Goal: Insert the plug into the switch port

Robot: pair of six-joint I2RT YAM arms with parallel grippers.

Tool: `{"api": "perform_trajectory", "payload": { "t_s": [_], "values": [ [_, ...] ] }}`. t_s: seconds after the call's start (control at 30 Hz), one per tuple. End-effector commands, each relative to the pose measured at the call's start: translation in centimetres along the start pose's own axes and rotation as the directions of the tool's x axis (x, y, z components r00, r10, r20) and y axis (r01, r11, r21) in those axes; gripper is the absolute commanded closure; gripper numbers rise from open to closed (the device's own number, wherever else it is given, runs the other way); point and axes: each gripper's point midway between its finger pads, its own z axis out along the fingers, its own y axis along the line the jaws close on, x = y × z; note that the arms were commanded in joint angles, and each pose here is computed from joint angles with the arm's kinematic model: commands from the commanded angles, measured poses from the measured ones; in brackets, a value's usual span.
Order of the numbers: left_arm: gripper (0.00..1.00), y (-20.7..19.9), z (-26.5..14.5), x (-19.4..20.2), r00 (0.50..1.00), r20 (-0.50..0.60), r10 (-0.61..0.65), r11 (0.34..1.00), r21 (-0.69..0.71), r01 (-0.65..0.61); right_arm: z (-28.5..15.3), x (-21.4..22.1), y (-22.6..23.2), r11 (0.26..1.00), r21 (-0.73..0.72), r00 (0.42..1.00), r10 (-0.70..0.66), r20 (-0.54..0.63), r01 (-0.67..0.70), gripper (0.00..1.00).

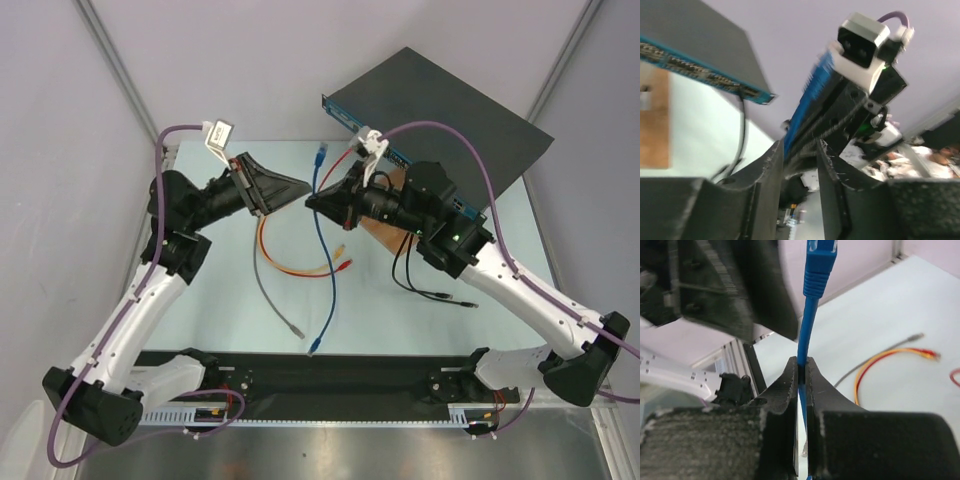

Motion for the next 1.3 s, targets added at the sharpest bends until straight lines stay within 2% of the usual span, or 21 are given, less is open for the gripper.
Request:
{"api": "perform_trajectory", "payload": {
  "t_s": [0.0,0.2,0.47,0.6,0.77,0.83,0.9,1.0,1.27],
  "values": [
    [0.60,-0.7,-0.7,-2.0,0.984,0.047,0.175,0.980,-0.106,-0.169,-1.9,-2.4,-2.0,0.985,0.079,0.984,0.148,0.101,-0.156,1.00],
    [0.55,0.3,-1.5,-3.8,0.923,0.081,0.376,0.904,-0.253,-0.345,-2.7,-2.0,-2.5,0.955,0.095,0.956,0.268,0.117,-0.280,1.00],
    [0.52,0.7,-0.3,-4.2,0.803,0.025,0.595,0.762,-0.333,-0.555,-2.3,-1.9,-1.5,0.932,0.068,0.931,0.347,0.110,-0.356,1.00],
    [0.51,0.4,0.7,-3.8,0.774,0.007,0.633,0.739,-0.305,-0.601,-2.2,-1.6,-1.0,0.930,0.043,0.927,0.361,0.099,-0.366,1.00],
    [0.52,-1.1,1.7,-2.4,0.800,0.016,0.600,0.788,-0.188,-0.587,-2.2,-1.3,-0.5,0.934,0.027,0.932,0.352,0.091,-0.356,1.00],
    [0.52,-1.1,2.0,-2.3,0.810,0.020,0.586,0.798,-0.189,-0.573,-2.2,-1.2,-0.5,0.935,0.032,0.933,0.350,0.089,-0.354,1.00],
    [0.52,-0.5,2.2,-2.3,0.804,0.013,0.594,0.788,-0.212,-0.578,-2.1,-1.2,-0.4,0.934,0.036,0.932,0.351,0.091,-0.355,1.00],
    [0.52,-0.2,2.5,-2.5,0.766,-0.003,0.643,0.744,-0.236,-0.625,-2.0,-1.0,-0.4,0.930,0.044,0.928,0.361,0.088,-0.366,1.00],
    [0.56,0.4,3.2,-2.6,0.735,-0.018,0.678,0.704,-0.275,-0.655,-1.8,-0.9,-0.4,0.923,0.052,0.922,0.376,0.089,-0.382,1.00]
  ]
}}
